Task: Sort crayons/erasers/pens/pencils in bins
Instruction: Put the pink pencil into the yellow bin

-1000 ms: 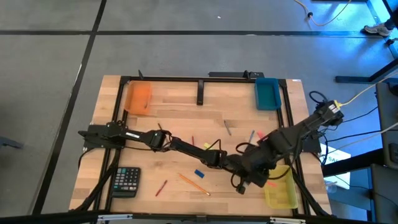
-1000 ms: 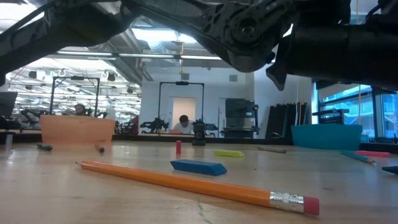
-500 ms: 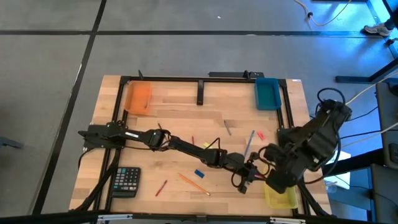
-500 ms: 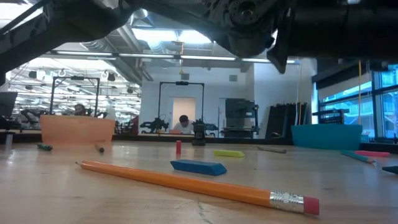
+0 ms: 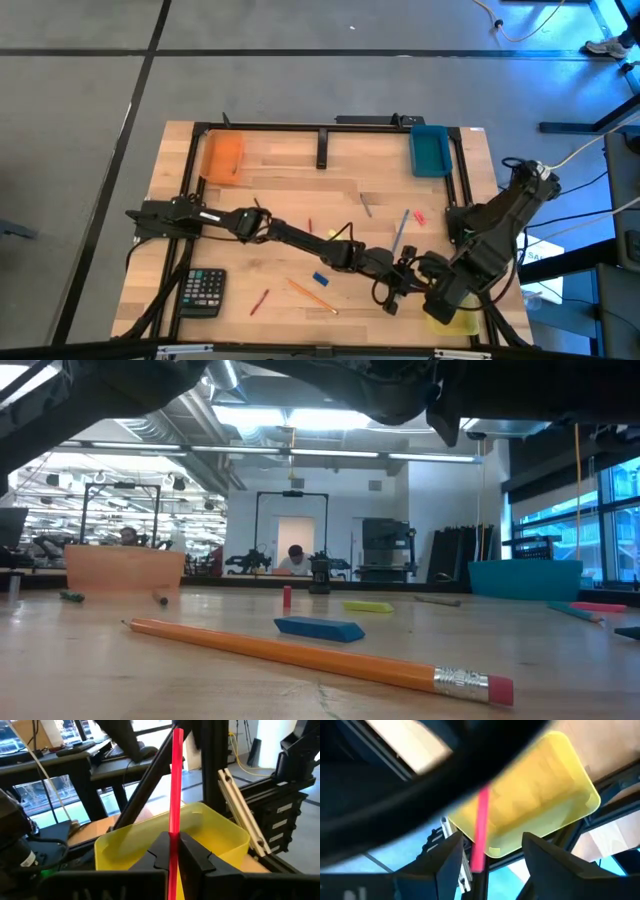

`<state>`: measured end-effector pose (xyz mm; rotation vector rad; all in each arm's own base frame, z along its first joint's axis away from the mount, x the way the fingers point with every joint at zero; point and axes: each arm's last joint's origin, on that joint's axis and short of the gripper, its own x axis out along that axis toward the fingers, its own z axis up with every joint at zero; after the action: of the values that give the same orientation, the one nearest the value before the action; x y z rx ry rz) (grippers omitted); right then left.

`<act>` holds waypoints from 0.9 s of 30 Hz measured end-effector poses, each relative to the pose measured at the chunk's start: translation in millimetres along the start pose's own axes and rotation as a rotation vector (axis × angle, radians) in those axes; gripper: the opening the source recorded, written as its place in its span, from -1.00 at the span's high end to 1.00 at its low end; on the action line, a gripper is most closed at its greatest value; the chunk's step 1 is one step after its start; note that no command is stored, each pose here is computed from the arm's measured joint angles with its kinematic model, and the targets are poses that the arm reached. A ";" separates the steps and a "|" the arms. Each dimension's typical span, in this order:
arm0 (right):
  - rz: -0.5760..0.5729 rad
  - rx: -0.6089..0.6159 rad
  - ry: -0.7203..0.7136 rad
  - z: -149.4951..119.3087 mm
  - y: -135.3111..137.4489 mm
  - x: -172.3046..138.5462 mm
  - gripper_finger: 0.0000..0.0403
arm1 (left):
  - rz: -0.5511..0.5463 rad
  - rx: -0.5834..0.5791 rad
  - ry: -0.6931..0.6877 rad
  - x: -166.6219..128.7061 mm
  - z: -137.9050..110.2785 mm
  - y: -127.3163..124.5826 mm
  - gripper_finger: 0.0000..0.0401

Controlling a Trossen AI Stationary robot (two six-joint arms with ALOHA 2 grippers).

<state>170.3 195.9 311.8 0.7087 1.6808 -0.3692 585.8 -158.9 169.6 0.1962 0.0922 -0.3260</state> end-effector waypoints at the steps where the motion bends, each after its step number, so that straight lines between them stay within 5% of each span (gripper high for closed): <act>1: 0.004 0.000 0.011 0.7 0.3 3.4 -0.03 | 0.001 0.000 0.001 0.1 0.1 -1.5 0.94; 10: 0.031 -0.008 0.043 4.4 2.4 21.5 0.09 | 0.008 0.010 0.007 0.2 0.2 -4.6 0.94; 20: 0.046 -0.012 0.035 4.6 4.0 15.8 0.87 | 0.022 0.006 0.004 0.2 0.9 -4.5 0.94; 27: 0.027 0.004 0.041 4.4 2.2 15.2 0.79 | 0.041 -0.022 0.008 0.1 0.5 -2.3 0.79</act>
<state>173.5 198.8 296.4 0.7460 1.7073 -0.3414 585.2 -161.2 169.7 0.1773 0.0995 -0.2836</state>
